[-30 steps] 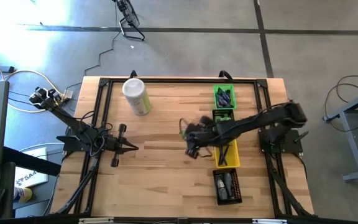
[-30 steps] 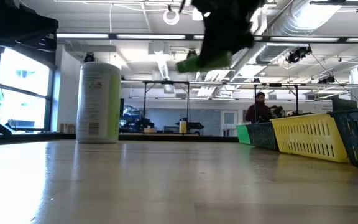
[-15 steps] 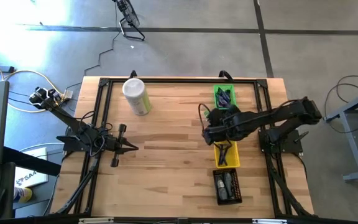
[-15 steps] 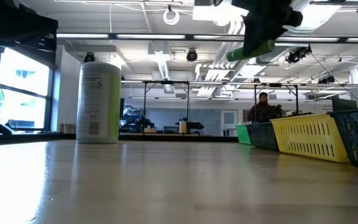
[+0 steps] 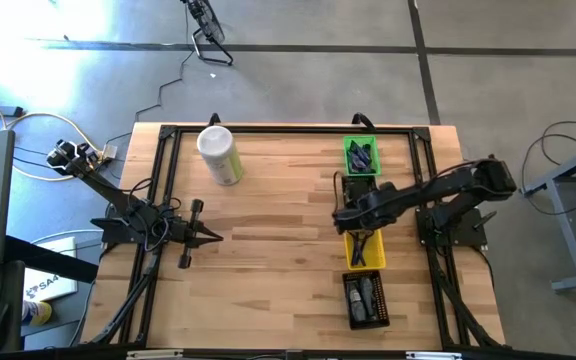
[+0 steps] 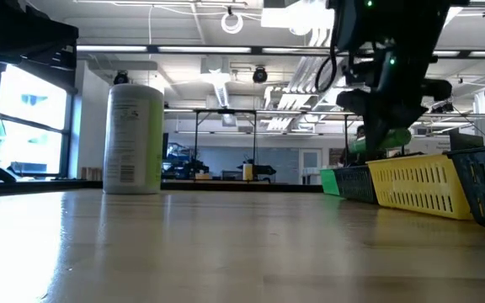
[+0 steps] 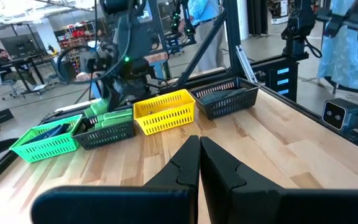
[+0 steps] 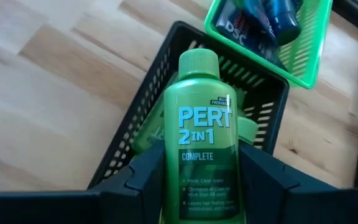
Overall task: Pick & Place Travel size toiletries
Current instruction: Put the green shampoo into the top black basket, then return to Home Position
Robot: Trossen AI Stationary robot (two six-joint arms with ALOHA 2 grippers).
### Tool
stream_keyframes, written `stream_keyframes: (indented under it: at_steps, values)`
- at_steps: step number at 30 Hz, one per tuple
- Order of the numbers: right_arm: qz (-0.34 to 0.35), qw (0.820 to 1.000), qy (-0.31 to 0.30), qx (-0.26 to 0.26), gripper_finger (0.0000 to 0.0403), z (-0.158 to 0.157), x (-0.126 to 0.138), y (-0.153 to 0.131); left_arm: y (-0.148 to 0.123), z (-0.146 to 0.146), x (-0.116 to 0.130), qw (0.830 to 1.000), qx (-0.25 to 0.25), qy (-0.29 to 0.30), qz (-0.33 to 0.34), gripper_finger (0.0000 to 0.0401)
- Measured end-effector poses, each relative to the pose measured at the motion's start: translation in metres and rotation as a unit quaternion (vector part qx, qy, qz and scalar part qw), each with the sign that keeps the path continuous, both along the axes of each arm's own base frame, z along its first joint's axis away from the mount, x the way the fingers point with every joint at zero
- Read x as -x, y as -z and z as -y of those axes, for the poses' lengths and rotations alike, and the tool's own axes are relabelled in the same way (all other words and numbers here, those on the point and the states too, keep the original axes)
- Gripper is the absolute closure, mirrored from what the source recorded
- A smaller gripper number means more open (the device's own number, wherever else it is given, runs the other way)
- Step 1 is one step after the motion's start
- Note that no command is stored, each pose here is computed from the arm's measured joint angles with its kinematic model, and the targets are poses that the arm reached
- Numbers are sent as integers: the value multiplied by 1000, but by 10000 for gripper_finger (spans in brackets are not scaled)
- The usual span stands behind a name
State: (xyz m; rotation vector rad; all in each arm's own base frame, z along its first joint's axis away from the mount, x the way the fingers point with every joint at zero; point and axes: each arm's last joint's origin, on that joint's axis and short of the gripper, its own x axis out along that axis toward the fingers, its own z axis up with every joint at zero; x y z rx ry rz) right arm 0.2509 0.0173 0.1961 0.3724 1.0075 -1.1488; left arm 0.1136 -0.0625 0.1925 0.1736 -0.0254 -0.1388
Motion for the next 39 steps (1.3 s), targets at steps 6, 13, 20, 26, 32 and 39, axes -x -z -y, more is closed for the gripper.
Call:
stream_keyframes:
  at_steps: [6, 13, 20, 26, 32, 39]
  values:
    - [16, 1000, 17, 0, 223, 9, -1, 7, 0, 0, 0, 1000, 0, 0, 0, 394]
    - [10, 1000, 9, 0, 159, 12, -2, 7, 0, 0, 0, 1000, 0, 0, 0, 394]
    - [5, 1000, -18, 9, 138, 12, -6, 2, 0, 0, 0, 1000, 0, -1, 0, 394]
    - [-2, 995, -89, 36, 207, 5, -16, -12, 0, 0, 0, 1000, 0, -1, 0, 394]
    - [-17, 984, -167, 56, 321, -6, -22, -15, 0, 0, 0, 1000, 0, -1, 0, 394]
    - [-13, 960, -278, 30, 396, -21, -31, -16, 0, 0, 0, 1000, -2, -3, 0, 394]
